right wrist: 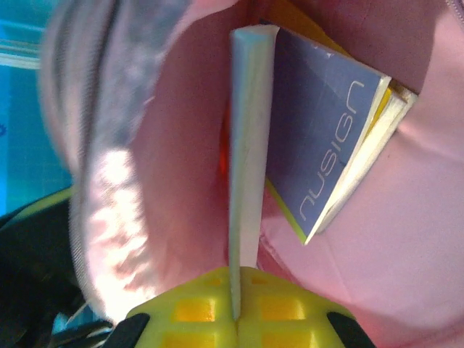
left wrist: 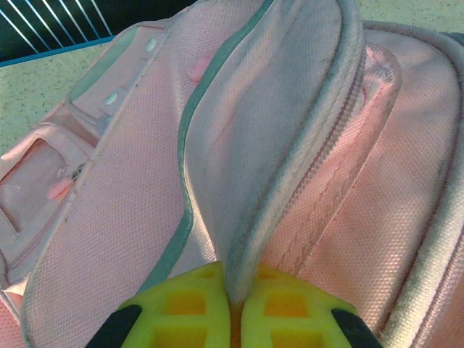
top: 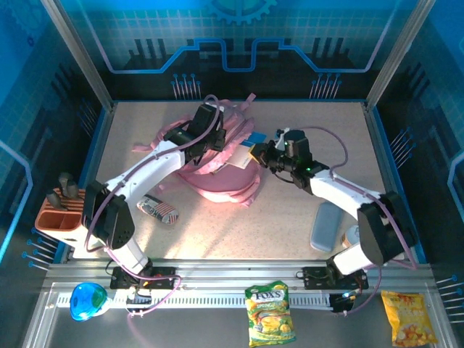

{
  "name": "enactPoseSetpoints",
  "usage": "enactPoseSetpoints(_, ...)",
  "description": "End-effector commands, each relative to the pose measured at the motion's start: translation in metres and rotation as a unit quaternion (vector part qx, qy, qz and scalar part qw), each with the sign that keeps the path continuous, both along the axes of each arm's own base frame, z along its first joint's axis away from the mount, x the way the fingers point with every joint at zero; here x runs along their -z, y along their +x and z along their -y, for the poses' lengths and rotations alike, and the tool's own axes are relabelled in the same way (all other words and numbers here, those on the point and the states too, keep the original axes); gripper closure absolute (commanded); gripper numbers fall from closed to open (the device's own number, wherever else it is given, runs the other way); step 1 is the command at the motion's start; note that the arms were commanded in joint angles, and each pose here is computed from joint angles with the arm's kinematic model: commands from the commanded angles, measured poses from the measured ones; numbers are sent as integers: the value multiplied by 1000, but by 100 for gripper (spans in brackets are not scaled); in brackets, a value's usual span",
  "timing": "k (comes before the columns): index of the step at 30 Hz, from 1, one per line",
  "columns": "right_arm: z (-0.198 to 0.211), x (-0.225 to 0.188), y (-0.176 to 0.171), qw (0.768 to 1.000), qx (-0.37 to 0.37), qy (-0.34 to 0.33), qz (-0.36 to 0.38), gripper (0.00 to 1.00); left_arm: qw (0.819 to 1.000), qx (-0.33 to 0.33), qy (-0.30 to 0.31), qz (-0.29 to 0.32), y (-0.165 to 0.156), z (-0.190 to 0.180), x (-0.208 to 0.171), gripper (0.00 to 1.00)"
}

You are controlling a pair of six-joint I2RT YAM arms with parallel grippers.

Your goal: Pack the student bag

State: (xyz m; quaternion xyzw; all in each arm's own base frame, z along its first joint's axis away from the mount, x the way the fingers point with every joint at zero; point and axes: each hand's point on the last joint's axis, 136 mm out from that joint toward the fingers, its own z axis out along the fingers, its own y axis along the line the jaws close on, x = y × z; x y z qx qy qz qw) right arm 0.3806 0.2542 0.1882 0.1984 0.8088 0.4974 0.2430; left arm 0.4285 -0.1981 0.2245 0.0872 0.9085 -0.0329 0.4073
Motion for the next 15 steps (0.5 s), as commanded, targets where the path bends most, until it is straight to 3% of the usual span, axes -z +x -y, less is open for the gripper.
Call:
enactPoseSetpoints(1, -2, 25, 20, 999, 34, -17, -35, 100, 993, 9, -84, 83, 5, 14, -69, 100)
enactPoseSetpoints(9, -30, 73, 45, 993, 48, -54, -97, 100, 990, 8, -122, 73, 4, 15, -75, 100)
enactPoseSetpoints(15, -53, 79, 61, 992, 61, -31, -107, 100, 989, 5, -127, 69, 5, 12, -76, 100)
